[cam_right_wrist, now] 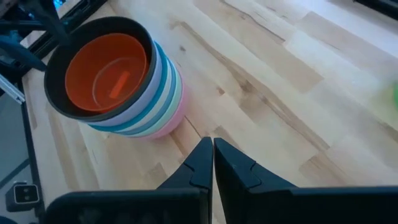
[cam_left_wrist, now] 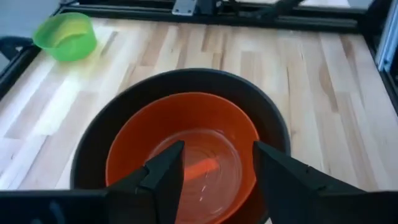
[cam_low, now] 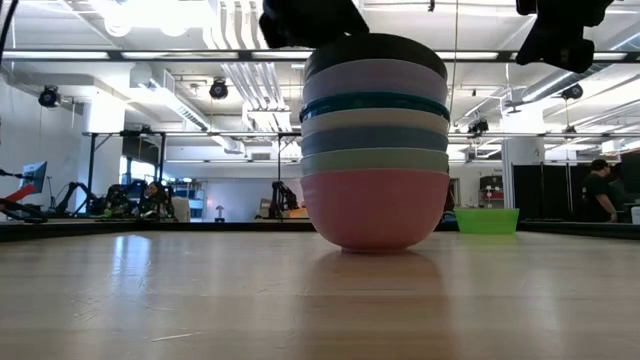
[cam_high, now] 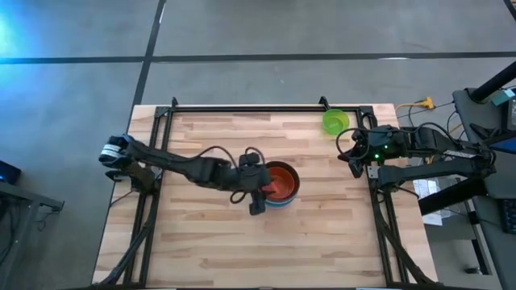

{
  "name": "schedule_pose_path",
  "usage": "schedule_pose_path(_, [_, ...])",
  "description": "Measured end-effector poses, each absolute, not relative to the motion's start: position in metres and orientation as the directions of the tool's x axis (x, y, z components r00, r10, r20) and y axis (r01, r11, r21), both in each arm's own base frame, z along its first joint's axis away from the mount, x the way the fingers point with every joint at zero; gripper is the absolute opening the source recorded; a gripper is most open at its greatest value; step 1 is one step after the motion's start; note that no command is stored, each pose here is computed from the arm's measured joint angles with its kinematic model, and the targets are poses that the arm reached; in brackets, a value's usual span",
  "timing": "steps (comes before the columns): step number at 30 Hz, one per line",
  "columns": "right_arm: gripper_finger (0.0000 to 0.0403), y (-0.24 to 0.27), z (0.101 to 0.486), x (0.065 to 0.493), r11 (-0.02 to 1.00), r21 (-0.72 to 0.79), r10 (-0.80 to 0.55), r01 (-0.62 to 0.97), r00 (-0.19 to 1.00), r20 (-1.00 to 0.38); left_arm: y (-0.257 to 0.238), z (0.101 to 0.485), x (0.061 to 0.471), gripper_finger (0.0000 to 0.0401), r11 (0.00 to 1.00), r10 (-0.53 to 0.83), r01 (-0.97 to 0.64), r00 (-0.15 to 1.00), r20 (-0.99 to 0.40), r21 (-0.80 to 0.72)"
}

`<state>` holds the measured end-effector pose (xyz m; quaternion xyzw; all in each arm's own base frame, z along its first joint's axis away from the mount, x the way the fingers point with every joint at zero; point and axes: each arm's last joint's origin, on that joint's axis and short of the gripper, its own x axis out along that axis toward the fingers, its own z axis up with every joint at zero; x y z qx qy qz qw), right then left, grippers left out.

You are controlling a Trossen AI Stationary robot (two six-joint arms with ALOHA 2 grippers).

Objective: Nest bowls inside each other
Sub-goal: Adjust the stacked bowls

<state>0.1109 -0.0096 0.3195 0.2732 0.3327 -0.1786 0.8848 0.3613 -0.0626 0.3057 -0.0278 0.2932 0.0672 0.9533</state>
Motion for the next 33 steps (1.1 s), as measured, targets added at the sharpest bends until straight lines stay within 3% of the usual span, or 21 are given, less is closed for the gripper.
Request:
schedule_pose_path(9, [0.0009,-0.010,0.315,0.112,0.789,0.355,-0.134,0.502,0.704,-0.697,-0.063,0.294,0.357,0.0173,0.978,0.130,-0.199,0.820,-0.558,-0.065])
schedule_pose_path(33, [0.0009,-0.010,0.316,0.114,0.782,0.377,-0.136,0.496,0.726,-0.675,-0.068,0.287,0.353,0.0173,0.988,0.121,-0.152,0.784,-0.609,0.001])
